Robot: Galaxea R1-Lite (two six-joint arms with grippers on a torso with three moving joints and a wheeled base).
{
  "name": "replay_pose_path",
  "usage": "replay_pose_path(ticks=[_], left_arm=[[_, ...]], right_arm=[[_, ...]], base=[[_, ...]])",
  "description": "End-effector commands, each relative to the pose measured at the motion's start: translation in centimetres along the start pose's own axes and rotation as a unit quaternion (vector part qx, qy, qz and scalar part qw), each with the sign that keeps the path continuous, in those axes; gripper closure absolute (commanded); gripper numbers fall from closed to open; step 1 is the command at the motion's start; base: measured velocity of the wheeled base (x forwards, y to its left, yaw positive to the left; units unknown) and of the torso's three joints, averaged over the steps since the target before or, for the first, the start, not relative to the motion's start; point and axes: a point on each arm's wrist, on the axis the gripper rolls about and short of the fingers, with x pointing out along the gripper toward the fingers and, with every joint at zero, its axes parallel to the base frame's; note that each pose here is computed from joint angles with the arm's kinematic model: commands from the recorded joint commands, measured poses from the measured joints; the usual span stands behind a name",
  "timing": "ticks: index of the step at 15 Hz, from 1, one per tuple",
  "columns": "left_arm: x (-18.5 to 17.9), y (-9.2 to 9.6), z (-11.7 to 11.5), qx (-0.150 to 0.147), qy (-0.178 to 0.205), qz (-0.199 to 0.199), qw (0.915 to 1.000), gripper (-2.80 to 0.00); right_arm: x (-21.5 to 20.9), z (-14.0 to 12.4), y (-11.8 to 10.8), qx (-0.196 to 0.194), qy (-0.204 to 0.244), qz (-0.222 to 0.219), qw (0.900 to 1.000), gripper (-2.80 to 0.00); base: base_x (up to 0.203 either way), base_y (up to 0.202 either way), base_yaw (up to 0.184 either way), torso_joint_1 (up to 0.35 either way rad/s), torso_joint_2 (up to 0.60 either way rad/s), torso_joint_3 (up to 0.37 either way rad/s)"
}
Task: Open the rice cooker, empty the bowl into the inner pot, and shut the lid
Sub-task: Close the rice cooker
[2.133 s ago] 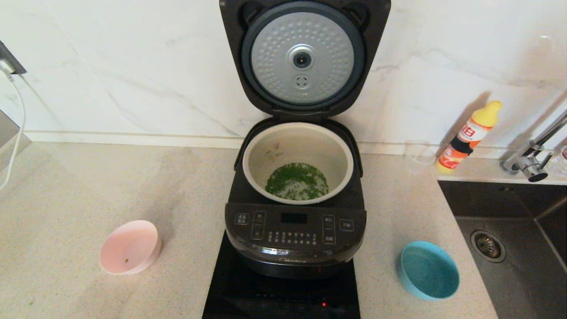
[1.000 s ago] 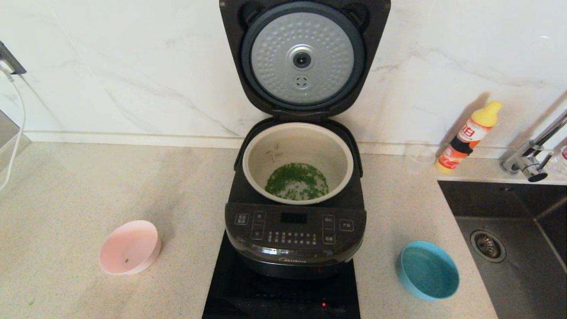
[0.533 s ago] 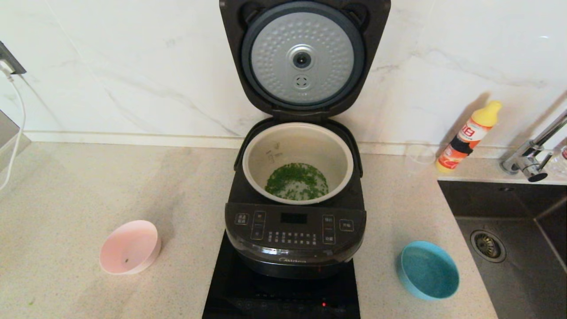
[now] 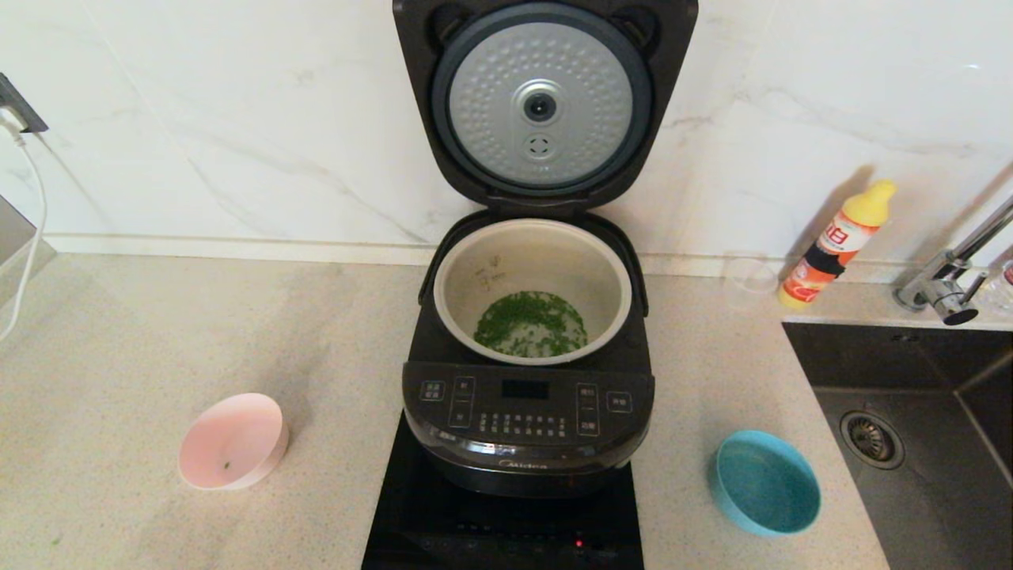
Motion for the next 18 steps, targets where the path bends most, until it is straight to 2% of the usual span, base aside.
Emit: replay_pose_path(ticks=[1,3,5,8,11,13,15,17,18], left_arm=[[8.0,1.7,2.9,-0.027,0.071,-0.035,0.9965,0.0],[14.3,3.0,4.4,-0.053,0.094,-0.076,0.9912,0.0],[20.4,4.2,4.6,-0.082,0.102,-0.116,0.9846,0.0],[29.1,4.9,4.3,-0.121,0.073,-0.17,0.9752,0.0],[35.4,3.5,4.5,-0.14,0.02,-0.229,0.963,0.0],[38.0,1.2,3.9,-0.152,0.01,-0.271,0.9504,0.0],[39.5,-0.6,3.1,-0.157,0.0,-0.297,0.9418,0.0],[40.5,-1.6,2.6,-0.155,-0.027,-0.306,0.9389,0.0],[40.9,-1.7,2.6,-0.155,-0.035,-0.298,0.9411,0.0]], right_arm=[[0.0,0.0,0.0,0.0,0.002,0.0,1.0,0.0],[0.0,0.0,0.0,0.0,0.002,0.0,1.0,0.0],[0.0,0.0,0.0,0.0,0.002,0.0,1.0,0.0],[0.0,0.0,0.0,0.0,0.002,0.0,1.0,0.0],[0.0,0.0,0.0,0.0,0.002,0.0,1.0,0.0],[0.0,0.0,0.0,0.0,0.002,0.0,1.0,0.0],[0.0,0.0,0.0,0.0,0.002,0.0,1.0,0.0],[0.0,0.0,0.0,0.0,0.002,0.0,1.0,0.0],[0.0,0.0,0.0,0.0,0.002,0.0,1.0,0.0]], base=[[0.0,0.0,0.0,0.0,0.0,0.0],[0.0,0.0,0.0,0.0,0.0,0.0],[0.0,0.0,0.0,0.0,0.0,0.0],[0.0,0.0,0.0,0.0,0.0,0.0],[0.0,0.0,0.0,0.0,0.0,0.0],[0.0,0.0,0.0,0.0,0.0,0.0],[0.0,0.0,0.0,0.0,0.0,0.0],[0.0,0.0,0.0,0.0,0.0,0.0],[0.0,0.0,0.0,0.0,0.0,0.0]])
